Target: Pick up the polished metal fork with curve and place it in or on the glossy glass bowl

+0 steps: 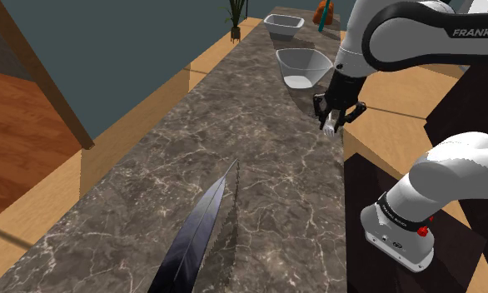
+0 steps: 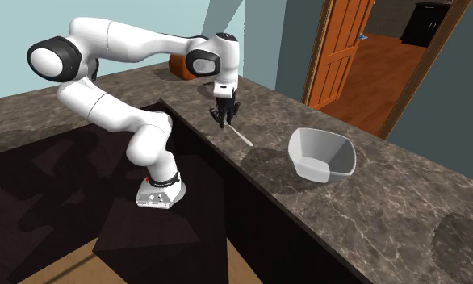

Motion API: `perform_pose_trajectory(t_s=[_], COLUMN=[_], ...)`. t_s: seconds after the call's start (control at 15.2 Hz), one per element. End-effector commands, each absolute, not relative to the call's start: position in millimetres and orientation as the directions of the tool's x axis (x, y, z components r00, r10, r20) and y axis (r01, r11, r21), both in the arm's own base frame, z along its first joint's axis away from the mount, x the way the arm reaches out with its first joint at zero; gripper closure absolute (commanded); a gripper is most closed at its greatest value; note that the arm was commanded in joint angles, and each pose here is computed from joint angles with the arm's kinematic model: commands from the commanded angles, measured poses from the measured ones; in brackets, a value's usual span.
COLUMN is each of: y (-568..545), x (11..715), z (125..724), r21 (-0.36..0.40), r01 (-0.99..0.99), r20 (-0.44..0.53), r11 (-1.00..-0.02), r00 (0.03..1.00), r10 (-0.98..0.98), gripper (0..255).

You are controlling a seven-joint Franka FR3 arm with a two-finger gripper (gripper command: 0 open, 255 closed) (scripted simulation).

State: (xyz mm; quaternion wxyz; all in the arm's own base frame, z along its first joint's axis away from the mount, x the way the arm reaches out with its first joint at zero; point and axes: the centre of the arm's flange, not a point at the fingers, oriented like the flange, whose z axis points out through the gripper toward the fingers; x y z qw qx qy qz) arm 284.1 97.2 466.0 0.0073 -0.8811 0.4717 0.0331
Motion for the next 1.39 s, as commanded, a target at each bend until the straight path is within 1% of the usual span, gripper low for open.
perform_pose_trajectory(t_s=[0.0, 1.32], y=[96, 96], x=[283, 283], z=[476, 582], r21=[0.019, 0.019], r01=[-0.832, -0.832], r20=[-0.065, -0.065], r11=[-0.555, -0.555], r00=[0.553, 0.553], r10=[-0.831, -0.831], gripper=[255, 255])
